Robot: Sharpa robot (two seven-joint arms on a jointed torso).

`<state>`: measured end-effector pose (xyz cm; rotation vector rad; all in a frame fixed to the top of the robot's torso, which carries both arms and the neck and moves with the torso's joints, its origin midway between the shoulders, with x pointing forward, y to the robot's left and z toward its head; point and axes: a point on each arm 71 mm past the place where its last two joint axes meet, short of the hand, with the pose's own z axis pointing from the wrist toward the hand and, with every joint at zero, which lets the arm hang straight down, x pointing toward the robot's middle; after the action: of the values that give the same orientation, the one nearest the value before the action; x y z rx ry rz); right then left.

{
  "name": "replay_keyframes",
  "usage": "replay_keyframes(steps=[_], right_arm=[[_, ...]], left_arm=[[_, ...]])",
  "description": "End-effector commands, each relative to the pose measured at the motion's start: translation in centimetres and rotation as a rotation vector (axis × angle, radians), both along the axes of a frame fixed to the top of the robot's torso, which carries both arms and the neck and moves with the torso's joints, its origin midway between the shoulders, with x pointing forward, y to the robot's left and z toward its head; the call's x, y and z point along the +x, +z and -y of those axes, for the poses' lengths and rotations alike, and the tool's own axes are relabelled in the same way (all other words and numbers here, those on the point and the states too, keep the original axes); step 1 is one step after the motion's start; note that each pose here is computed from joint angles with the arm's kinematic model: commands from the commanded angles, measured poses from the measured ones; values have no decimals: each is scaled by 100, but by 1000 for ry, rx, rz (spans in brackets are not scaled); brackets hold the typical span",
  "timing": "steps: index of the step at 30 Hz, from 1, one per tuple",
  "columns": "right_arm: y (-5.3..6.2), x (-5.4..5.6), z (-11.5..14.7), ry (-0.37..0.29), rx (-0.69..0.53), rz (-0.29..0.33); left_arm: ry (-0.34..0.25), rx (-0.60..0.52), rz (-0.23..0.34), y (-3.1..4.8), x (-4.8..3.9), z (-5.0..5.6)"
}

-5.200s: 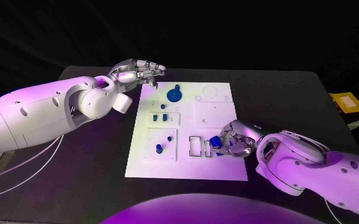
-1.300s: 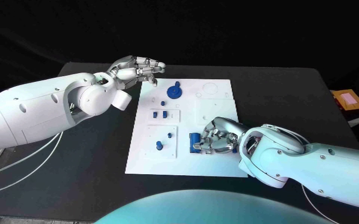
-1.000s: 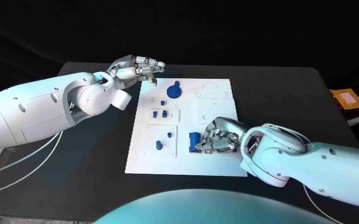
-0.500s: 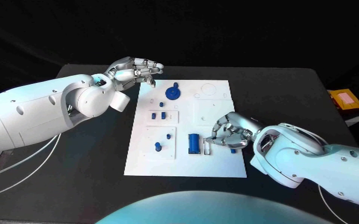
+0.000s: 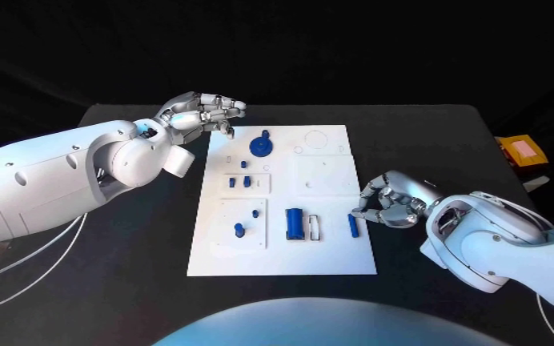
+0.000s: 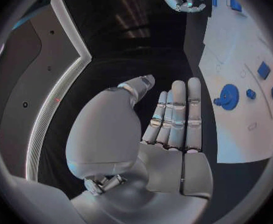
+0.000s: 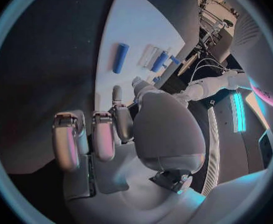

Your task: Assemble the parts on the task board

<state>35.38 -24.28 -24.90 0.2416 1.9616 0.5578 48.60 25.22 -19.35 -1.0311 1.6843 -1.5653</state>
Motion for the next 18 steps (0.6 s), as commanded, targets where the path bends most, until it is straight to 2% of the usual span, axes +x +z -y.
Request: replay_keyframes(steps=[1,8,18], right_arm=[[-36,-26,8,21,-71,1],[-169,-68,-39,26,-106,-28],[-284,-91,-128,48,-128,-60]], left_arm=[[-12,-13,8,11,-2,26],[-10,-12,6,9,-5,16],[-10,-11,5,9,-9,4]])
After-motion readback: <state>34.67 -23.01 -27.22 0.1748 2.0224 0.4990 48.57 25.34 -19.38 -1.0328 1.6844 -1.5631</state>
